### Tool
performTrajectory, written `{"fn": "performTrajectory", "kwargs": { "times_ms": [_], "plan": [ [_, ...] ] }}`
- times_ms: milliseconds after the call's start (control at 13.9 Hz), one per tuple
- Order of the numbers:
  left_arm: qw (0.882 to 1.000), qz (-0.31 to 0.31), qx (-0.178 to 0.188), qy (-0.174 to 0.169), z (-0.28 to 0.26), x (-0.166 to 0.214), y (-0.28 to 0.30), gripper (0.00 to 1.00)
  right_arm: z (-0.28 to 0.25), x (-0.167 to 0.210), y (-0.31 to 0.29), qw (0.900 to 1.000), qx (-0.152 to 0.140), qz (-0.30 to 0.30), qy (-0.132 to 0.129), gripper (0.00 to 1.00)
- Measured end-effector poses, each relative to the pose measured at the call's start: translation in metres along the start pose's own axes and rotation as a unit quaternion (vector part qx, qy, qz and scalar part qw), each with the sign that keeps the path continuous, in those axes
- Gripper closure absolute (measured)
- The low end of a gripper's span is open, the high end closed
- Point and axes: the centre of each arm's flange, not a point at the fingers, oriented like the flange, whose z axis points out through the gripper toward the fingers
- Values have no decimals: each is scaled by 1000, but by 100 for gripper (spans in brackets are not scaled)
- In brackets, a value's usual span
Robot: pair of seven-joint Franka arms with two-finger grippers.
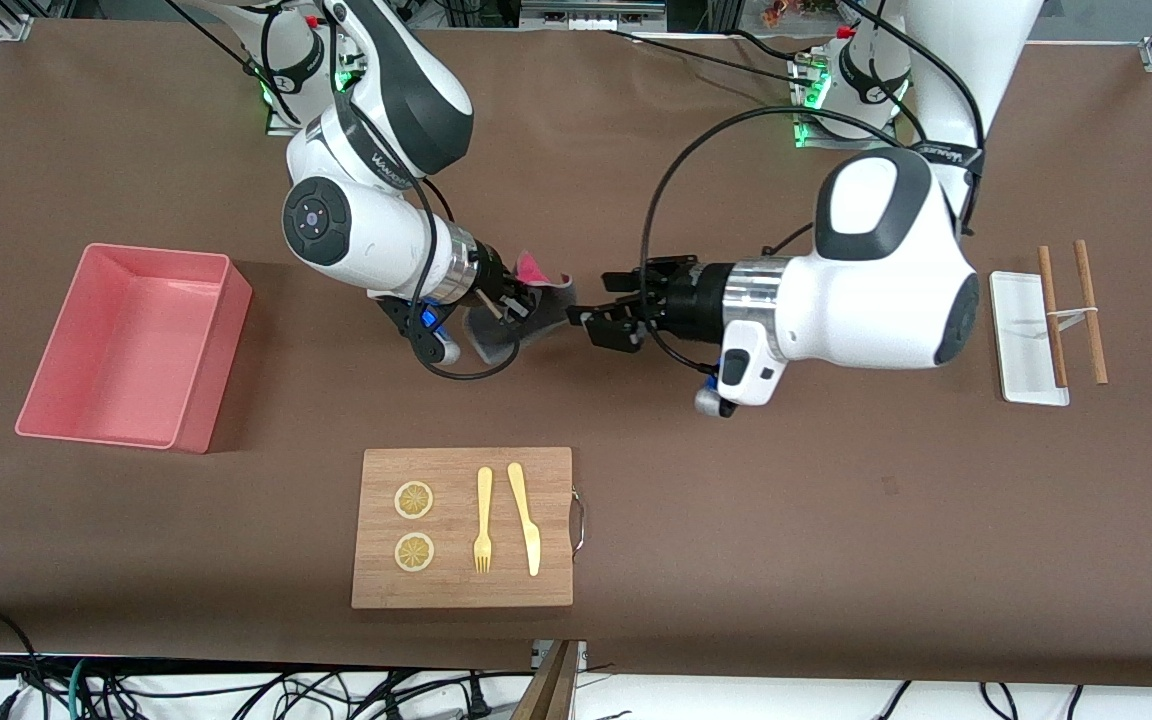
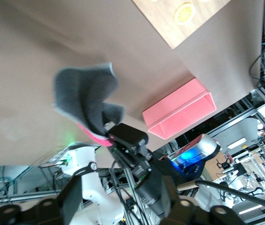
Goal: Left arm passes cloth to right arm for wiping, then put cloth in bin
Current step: 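Open the left gripper and pull it back while the right gripper holds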
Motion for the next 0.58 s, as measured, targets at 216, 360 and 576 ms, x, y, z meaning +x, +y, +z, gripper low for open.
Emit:
{"fn": "performTrajectory", "kwargs": {
  "times_ms": [216,360,576],
  "plan": [
    [1000,-8,14,-9,-31,20,-15,0,21,-4,0,999,-19,-38,-5,98],
    [997,37,68,14,-53,41,-38,0,45,-9,-1,997,-41,-62,0,98],
    [986,94,128,44,-77,61,-62,0,76,-7,1,994,-66,-89,0,98]
  ]
}}
